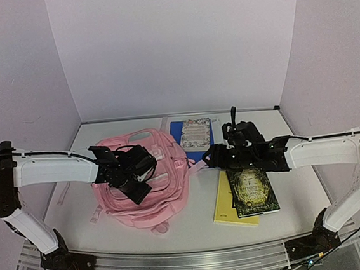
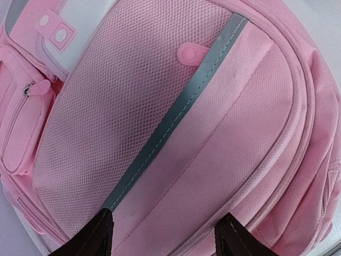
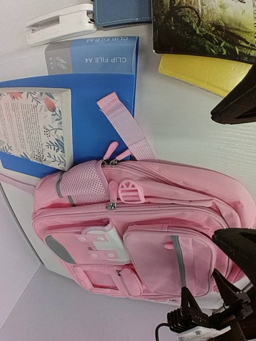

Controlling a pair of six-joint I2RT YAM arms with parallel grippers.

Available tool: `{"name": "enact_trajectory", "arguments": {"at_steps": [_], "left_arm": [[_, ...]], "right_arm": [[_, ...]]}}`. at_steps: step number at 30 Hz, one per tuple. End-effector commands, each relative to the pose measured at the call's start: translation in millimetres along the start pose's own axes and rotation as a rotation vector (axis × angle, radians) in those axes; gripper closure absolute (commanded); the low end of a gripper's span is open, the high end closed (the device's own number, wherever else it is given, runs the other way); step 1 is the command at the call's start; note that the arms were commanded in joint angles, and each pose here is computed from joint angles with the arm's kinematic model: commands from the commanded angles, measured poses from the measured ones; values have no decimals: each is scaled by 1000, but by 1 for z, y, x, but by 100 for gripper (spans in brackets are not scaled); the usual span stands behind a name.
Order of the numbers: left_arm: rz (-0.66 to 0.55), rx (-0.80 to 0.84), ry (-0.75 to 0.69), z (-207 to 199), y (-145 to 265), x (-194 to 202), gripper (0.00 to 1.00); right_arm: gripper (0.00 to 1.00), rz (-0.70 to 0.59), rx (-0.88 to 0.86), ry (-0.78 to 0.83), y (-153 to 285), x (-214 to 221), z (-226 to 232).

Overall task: Pack the student bag
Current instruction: Pick up the stationery from the center of the board.

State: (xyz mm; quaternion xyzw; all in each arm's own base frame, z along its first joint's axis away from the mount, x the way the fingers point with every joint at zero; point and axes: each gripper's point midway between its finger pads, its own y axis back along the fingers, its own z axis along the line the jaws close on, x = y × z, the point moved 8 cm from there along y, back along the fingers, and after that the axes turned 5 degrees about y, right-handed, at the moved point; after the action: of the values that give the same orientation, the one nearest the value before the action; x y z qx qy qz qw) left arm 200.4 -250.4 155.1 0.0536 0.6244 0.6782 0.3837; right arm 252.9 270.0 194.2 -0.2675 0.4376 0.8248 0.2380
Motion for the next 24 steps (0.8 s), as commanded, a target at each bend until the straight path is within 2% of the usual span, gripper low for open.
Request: {"name": "enact_trajectory", "arguments": {"at_steps": [1, 5, 8, 13, 17, 24], "left_arm": [[-105, -82, 78, 15, 22, -19, 38], [-131, -64, 88, 16, 28, -21, 46], [-131, -40, 74, 14, 29, -20, 57], [-105, -33, 35, 12, 25, -17, 80], [-126, -27, 16, 13, 32, -21, 98], [-238, -14, -26, 18, 62, -50, 100]], "right_arm": [[34, -39, -17, -16, 10, -8, 3], [34, -37, -15, -17, 10, -8, 2], [34, -39, -14, -20, 11, -7, 2], [34, -68, -5, -15, 17, -13, 2], [32, -92, 86, 24, 29, -20, -7], [27, -73, 255, 78, 27, -39, -44]]}}
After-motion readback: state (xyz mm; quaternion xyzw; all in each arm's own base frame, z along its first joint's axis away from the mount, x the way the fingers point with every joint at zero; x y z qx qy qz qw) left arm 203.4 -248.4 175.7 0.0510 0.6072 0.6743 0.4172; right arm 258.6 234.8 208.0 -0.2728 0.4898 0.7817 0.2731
